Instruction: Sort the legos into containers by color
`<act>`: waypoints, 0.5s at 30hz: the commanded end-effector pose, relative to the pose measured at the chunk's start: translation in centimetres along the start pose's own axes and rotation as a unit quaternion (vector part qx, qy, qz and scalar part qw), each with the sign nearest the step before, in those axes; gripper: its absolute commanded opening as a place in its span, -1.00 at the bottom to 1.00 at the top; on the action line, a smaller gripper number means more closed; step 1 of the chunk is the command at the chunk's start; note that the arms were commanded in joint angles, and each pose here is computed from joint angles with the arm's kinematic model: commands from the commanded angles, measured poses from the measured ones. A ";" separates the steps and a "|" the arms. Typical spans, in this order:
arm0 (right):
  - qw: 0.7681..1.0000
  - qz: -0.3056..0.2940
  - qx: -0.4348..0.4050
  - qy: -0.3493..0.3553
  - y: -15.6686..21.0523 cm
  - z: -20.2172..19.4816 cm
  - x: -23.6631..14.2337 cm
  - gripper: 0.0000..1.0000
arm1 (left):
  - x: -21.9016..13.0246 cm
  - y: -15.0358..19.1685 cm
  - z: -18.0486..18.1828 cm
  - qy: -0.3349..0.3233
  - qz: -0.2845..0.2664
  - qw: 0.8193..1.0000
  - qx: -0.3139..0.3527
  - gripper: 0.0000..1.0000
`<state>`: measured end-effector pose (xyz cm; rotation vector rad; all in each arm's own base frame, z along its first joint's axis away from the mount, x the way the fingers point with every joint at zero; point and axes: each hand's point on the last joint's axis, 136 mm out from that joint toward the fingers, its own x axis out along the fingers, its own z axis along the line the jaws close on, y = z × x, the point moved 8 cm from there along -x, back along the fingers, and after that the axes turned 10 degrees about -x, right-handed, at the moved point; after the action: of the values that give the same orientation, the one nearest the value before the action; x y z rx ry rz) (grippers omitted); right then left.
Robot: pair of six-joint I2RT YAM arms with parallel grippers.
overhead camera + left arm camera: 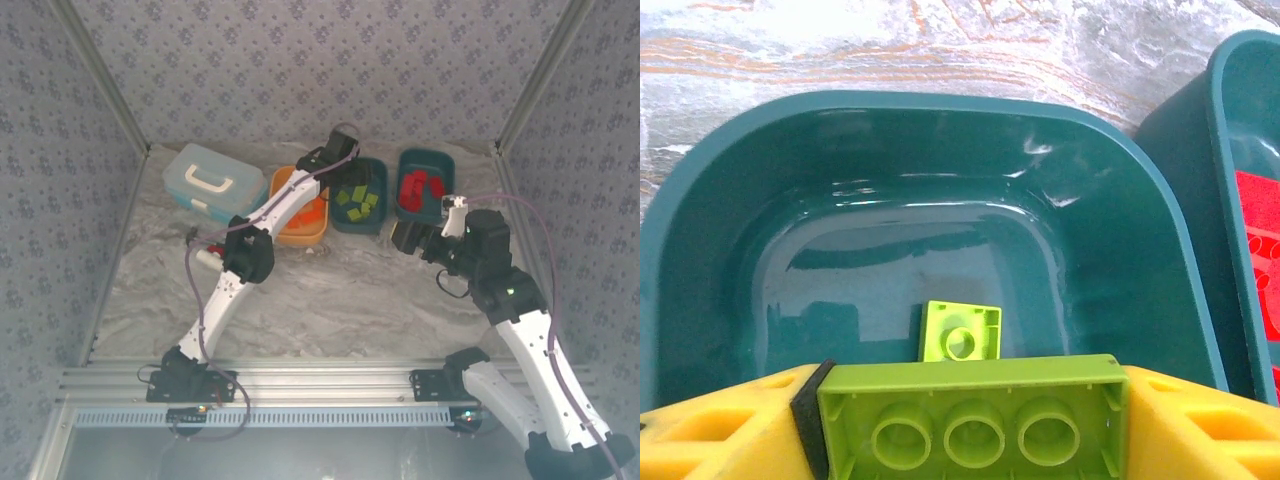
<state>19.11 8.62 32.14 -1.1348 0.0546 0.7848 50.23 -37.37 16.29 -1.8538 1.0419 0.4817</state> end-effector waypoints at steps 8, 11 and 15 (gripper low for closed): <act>1.000 0.001 0.007 -0.008 0.0 0.2 -0.3 0.74 | -3.3 -2.0 -1.8 0.031 -0.015 0.999 -0.013 0.58; 1.000 0.000 0.005 -0.005 0.1 0.2 -0.6 0.74 | -6.2 -3.2 -3.4 0.050 -0.027 0.998 -0.019 0.58; 1.000 0.018 0.009 0.012 0.9 -0.4 -0.4 0.74 | -12.0 -4.1 -5.4 0.050 -0.043 0.998 -0.020 0.62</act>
<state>18.78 8.55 32.05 -1.1267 0.0620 0.7902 49.04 -36.91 19.40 -1.8836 1.0665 0.4984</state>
